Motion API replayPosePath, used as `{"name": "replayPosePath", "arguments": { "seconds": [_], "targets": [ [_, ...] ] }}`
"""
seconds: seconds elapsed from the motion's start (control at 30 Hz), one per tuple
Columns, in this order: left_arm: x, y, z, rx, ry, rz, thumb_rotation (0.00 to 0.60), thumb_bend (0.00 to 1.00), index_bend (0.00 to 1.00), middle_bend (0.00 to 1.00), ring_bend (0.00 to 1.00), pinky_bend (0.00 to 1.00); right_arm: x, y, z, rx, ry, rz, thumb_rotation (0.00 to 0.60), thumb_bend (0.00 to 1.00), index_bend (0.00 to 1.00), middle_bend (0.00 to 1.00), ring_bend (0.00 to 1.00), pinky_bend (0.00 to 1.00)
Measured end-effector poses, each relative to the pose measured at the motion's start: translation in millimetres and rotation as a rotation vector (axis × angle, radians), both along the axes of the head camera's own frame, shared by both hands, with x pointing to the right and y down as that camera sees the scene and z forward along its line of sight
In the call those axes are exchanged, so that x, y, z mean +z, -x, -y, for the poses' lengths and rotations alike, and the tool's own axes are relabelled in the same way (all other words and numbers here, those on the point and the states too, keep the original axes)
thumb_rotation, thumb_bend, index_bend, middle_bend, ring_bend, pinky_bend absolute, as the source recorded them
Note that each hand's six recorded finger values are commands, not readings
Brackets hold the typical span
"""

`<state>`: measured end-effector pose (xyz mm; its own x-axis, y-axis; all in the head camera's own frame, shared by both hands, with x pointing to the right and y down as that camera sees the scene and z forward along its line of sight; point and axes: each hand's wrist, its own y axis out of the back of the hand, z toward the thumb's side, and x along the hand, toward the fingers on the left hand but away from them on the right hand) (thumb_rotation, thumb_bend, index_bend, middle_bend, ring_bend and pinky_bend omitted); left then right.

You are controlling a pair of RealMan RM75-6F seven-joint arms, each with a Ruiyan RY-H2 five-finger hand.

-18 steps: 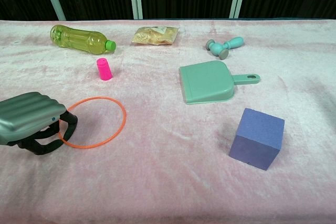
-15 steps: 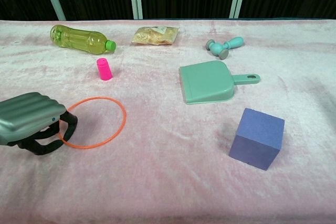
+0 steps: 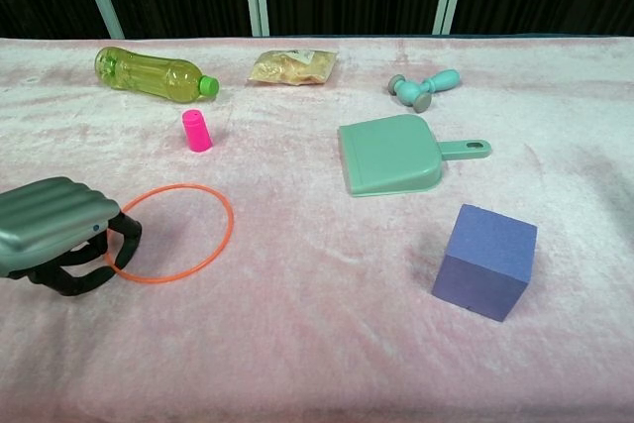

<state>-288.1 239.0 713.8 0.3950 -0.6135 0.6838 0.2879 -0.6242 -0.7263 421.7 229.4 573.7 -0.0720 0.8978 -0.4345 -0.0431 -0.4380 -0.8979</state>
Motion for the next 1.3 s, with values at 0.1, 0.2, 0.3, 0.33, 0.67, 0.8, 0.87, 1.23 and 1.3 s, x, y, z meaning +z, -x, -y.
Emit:
{"name": "replayPosePath", "arguments": {
  "seconds": [0.1,0.2,0.3,0.33,0.67,0.8,0.87,1.23,1.3],
  "targets": [
    [-1,-1,1,-0.002,-0.005,-0.005,0.6,0.46,0.6,0.95,0.94,0.94,0,0,0,0.001,-0.001,0.0,0.6,0.24,0.14,0.08,0.23,0.34],
    [-1,-1,1,-0.004,-0.007,-0.007,0.6,0.46,0.6,0.95,0.94,0.94,0,0,0,0.001,0.0,0.0,0.6,0.24,0.14,0.08,0.23,0.34],
    [-2,-1,2,-0.007,-0.01,-0.01,0.6,0.46,0.61,0.96,0.94,0.94,0,0,0,0.0,0.001,-0.001,0.6,0.24,0.14,0.08,0.23,0.34],
    [-2,-1,2,-0.007,-0.012,-0.01,0.6,0.46,0.61,0.96,0.94,0.94,0,0,0,-0.001,0.002,-0.002,0.6,0.24,0.14,0.08,0.23,0.34],
    [-1,-2,3,-0.007,-0.01,-0.007,0.6,0.46,0.61,0.96,0.94,0.94,0,0,0,0.001,0.001,-0.003,0.6,0.24,0.14,0.08,0.23,0.34],
    [-1,-2,4,-0.014,-0.009,-0.013,0.6,0.46,0.61,0.96,0.94,0.94,0,0,0,0.0,0.0,-0.003,0.6,0.24,0.14,0.08,0.23,0.34],
    [-4,-3,8,-0.028,-0.013,-0.026,0.6,0.46,0.62,0.96,0.94,0.94,0,0,0,0.0,0.001,-0.003,0.6,0.24,0.14,0.08,0.23,0.34],
    [-45,-15,39,-0.083,-0.124,-0.149,0.6,0.46,0.62,0.96,0.94,0.94,0,0,-1,0.001,0.002,-0.005,0.6,0.24,0.14,0.08,0.23,0.34],
    [-54,-18,43,-0.085,-0.14,-0.173,0.6,0.46,0.62,0.96,0.94,0.94,0,0,-1,0.001,0.002,-0.006,0.6,0.24,0.14,0.08,0.23,0.34]
  ]
}}
